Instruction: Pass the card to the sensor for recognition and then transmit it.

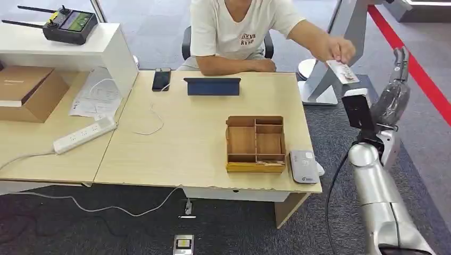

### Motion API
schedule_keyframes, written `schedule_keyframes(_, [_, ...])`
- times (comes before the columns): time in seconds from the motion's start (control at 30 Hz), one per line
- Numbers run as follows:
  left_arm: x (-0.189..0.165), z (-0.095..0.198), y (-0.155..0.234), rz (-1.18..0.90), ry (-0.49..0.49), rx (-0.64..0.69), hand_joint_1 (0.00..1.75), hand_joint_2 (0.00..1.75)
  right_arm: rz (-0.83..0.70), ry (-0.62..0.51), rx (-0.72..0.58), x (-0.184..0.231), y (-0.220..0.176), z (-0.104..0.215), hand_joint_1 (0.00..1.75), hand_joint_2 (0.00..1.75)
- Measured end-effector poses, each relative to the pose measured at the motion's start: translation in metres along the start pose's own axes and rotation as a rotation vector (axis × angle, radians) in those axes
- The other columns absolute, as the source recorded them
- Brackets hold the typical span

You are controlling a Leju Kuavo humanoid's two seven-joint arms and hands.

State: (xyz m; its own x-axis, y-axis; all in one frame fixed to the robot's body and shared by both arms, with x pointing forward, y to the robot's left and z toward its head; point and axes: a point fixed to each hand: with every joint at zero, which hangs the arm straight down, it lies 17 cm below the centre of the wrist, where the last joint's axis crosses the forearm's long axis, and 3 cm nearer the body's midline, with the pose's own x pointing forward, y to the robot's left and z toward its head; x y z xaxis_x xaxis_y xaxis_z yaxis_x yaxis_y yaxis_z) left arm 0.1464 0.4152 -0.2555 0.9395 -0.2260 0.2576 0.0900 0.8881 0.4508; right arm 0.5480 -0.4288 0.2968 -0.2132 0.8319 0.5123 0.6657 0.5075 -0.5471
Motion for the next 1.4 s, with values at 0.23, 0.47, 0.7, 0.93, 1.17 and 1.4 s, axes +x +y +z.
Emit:
schedule_keyframes(0.23, [0.001, 0.001, -0.002, 0.000, -0.008, -0.002, 0.00, 0.00, 0.027, -0.045, 0.047, 0.015, 0.016, -0.017, 0.00, 1.75])
schedule_keyframes(0.47, [0.002, 0.001, -0.004, 0.000, -0.012, -0.004, 0.00, 0.00, 0.032, -0.061, 0.065, 0.021, 0.022, -0.030, 1.75, 1.75])
schedule_keyframes(0.7, [0.002, 0.002, -0.005, -0.001, -0.009, -0.001, 0.00, 0.00, 0.028, -0.058, 0.098, 0.021, 0.031, -0.031, 1.75, 1.75])
schedule_keyframes(0.93, [0.002, 0.002, -0.007, -0.002, -0.007, -0.004, 0.00, 0.00, 0.023, -0.046, 0.121, 0.017, 0.037, -0.029, 1.75, 1.75])
schedule_keyframes(1.17, [0.002, 0.002, -0.008, -0.001, -0.010, -0.005, 0.00, 0.00, 0.026, -0.027, 0.133, 0.011, 0.039, -0.026, 1.75, 1.75])
schedule_keyframes(1.4, [0.002, 0.002, -0.008, -0.004, -0.011, -0.005, 0.00, 0.00, 0.017, 0.000, 0.175, 0.000, 0.043, -0.021, 1.75, 1.75])
